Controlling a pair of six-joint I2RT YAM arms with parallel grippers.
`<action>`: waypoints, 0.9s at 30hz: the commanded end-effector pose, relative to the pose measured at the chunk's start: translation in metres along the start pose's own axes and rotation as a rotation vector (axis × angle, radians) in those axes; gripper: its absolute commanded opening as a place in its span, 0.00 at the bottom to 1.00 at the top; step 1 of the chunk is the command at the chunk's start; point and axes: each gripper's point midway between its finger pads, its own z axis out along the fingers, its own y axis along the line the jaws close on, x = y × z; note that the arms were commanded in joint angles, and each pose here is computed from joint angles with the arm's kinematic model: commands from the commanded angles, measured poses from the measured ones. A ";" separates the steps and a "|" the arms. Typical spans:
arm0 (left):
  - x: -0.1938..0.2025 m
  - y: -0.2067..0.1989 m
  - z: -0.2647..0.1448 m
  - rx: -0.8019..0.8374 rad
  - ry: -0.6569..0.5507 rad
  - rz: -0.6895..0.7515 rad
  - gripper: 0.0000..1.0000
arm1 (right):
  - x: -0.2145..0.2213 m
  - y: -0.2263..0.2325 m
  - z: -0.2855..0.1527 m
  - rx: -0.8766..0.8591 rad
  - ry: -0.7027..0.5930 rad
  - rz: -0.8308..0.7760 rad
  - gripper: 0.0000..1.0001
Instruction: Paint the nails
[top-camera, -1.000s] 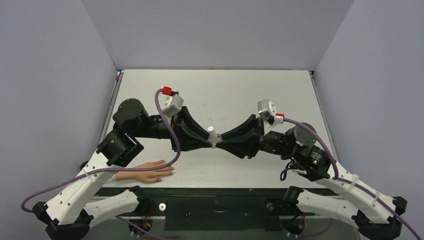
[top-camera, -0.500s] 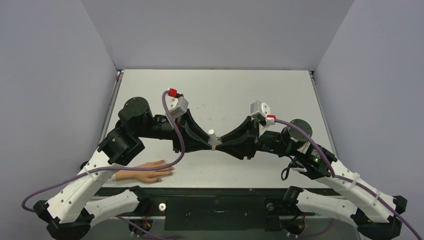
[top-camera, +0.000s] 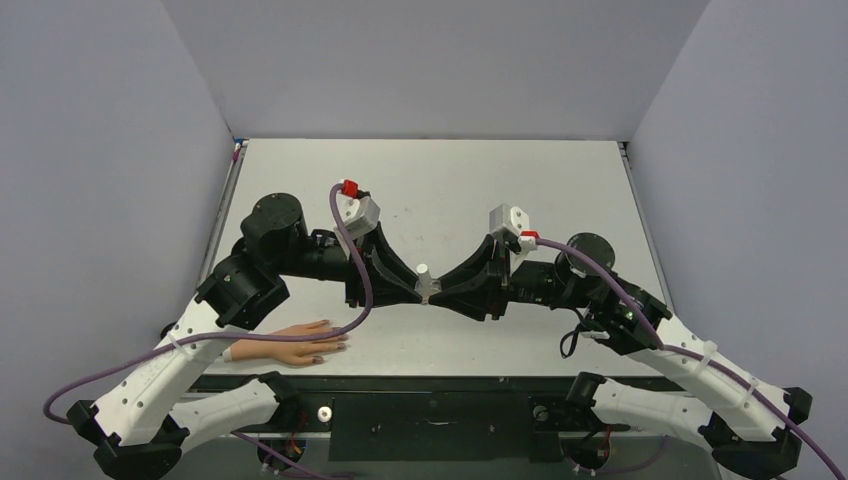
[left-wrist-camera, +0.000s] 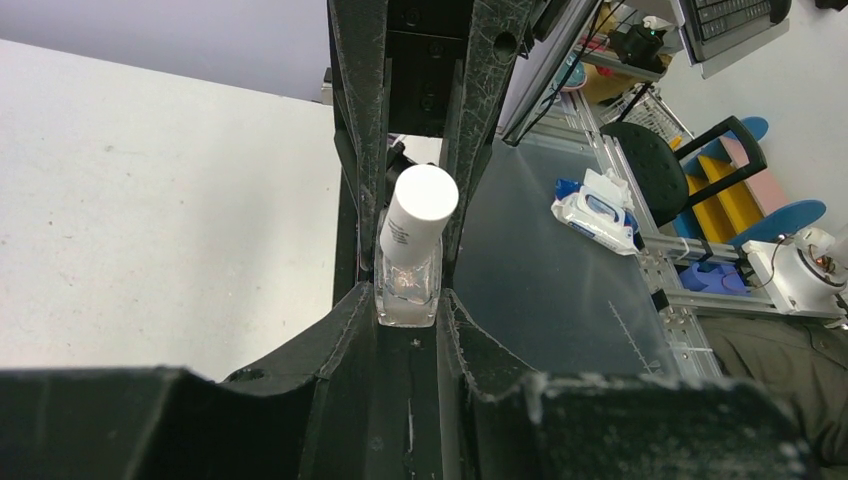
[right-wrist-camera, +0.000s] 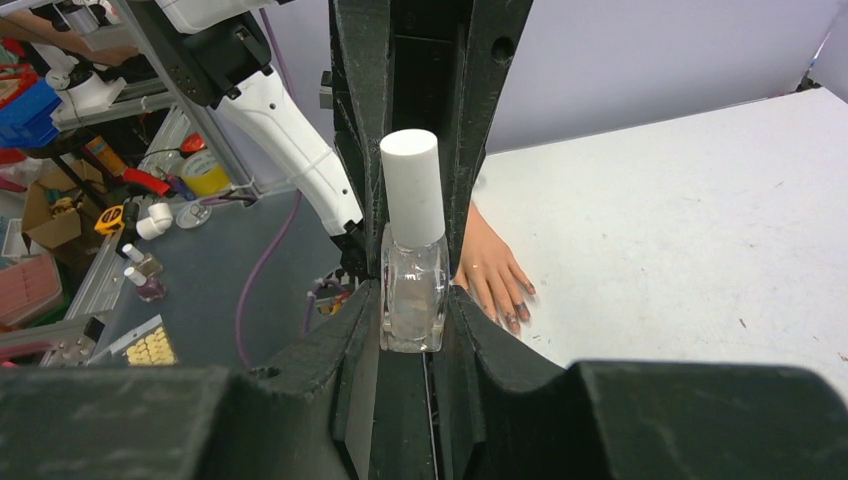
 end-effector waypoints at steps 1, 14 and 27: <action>-0.024 0.007 0.004 -0.035 -0.054 0.059 0.00 | 0.003 0.010 0.010 -0.088 0.028 -0.034 0.23; -0.024 0.008 0.005 -0.039 -0.060 0.060 0.00 | 0.006 0.008 0.014 -0.084 0.034 -0.036 0.15; -0.026 -0.002 -0.005 -0.051 -0.079 0.085 0.37 | 0.008 0.011 0.004 -0.076 0.049 -0.058 0.00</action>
